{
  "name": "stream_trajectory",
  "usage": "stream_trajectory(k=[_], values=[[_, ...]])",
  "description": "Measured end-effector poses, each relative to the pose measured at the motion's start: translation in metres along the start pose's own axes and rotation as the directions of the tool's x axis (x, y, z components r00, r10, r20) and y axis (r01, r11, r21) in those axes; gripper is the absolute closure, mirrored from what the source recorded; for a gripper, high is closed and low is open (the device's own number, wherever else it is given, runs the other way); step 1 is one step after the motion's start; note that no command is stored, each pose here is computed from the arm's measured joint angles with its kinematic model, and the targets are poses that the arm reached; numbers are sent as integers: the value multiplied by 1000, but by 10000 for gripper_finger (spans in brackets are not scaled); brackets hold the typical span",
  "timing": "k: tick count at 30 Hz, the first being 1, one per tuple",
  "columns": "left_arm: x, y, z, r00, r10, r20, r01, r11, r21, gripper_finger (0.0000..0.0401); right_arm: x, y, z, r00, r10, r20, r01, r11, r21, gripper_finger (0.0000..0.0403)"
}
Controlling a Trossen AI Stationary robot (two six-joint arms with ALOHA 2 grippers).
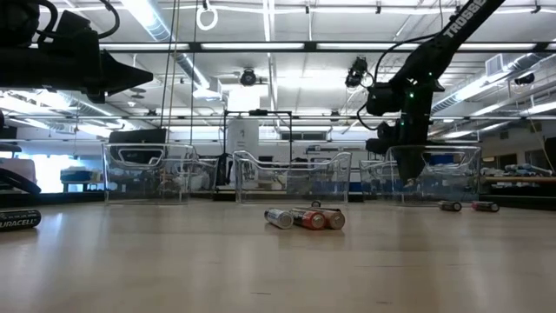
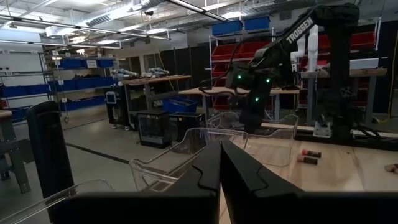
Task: Sort batteries
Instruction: Put the silver battery into the right transparent bin, then put the black battery into the middle transparent bin
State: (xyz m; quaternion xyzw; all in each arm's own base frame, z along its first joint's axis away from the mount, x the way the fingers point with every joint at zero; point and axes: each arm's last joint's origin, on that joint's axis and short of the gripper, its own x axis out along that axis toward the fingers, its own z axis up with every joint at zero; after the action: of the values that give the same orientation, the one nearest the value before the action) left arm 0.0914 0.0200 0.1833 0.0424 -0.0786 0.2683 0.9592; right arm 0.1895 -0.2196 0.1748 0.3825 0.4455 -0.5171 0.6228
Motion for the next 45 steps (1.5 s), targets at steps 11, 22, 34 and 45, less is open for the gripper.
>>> stream_trajectory(k=[11,22,34,45], values=[[0,0,0,1000,0,0,0,1000,0,384,9,-8,0,1000,19,7,-19,999,27,345],[0,0,0,1000,0,0,0,1000,0,384,17,-10,-6,999,27,19,-27,999,27,340],[0,0,0,1000,0,0,0,1000,0,384,17,-8,-3,998,42,47,-43,999,23,291],[0,0,0,1000,1,0,-1,1000,0,384,-6,2,6,1000,22,-5,-23,991,-133,292]])
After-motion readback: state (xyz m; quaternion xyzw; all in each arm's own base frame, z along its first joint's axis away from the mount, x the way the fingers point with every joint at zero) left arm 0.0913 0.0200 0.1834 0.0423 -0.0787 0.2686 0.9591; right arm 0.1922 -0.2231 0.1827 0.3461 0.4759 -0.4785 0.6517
